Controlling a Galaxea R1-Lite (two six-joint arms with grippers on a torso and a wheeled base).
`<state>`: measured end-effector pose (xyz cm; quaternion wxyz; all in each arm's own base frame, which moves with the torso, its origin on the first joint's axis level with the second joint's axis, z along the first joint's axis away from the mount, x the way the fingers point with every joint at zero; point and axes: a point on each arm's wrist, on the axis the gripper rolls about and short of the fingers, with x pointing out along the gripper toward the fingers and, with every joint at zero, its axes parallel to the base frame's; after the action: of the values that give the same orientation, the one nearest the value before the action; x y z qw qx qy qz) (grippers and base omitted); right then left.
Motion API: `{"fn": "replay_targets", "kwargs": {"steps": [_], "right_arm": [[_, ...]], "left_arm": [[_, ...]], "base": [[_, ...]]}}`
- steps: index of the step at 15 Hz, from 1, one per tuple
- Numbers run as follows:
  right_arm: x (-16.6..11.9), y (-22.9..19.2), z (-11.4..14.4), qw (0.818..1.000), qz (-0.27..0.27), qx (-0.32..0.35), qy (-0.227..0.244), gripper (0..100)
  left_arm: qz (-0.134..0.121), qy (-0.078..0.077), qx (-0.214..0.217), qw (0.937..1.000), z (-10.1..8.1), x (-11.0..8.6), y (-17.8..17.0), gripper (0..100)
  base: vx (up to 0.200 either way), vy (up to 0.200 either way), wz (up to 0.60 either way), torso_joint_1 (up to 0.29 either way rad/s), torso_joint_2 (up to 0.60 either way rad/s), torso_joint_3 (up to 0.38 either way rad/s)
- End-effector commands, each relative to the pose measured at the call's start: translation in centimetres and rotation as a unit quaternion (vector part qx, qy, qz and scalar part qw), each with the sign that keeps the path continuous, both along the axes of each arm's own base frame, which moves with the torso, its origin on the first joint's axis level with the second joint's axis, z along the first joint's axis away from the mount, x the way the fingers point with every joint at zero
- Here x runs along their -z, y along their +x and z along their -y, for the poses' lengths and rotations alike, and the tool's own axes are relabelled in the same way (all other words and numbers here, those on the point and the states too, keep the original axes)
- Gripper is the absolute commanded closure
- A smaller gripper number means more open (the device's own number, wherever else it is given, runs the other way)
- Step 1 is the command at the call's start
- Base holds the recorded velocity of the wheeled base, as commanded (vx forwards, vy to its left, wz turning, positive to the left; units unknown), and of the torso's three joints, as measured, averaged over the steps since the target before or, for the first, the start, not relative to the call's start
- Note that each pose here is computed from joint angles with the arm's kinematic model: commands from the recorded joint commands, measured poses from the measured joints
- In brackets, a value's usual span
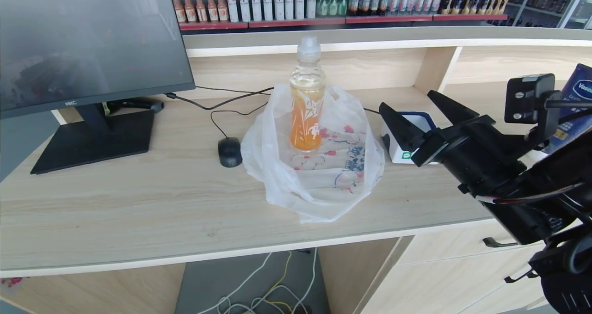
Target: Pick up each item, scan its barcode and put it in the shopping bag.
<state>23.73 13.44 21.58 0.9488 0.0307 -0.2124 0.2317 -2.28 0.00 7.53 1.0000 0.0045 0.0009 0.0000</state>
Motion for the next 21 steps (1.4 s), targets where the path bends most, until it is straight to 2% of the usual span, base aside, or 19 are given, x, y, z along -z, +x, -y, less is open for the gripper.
{"fn": "replay_targets", "kwargs": {"steps": [1, 9, 21], "right_arm": [[0.7, -0.1, 0.0, 1.0, -0.01, 0.0, -0.006, 0], [2.4, -1.1, 0.5, 0.999, -0.041, -0.003, -0.025, 0], [2.5, -1.6, 0.8, 0.999, -0.042, -0.004, -0.029, 0]], "left_arm": [[0.0, 0.0, 0.0, 1.0, 0.0, 0.0, 0.0, 0], [0.0, -0.001, -0.001, 1.0, 0.0, 0.0, 0.0, 0], [0.0, -0.001, 0.0, 1.0, 0.0, 0.0, 0.0, 0]], "base": [[0.0, -0.2, 0.0, 0.002, 0.0, -0.002], [0.0, -0.2, 0.0, 0.002, 0.0, 0.002], [0.0, -0.2, 0.0, 0.002, 0.0, 0.002]]}}
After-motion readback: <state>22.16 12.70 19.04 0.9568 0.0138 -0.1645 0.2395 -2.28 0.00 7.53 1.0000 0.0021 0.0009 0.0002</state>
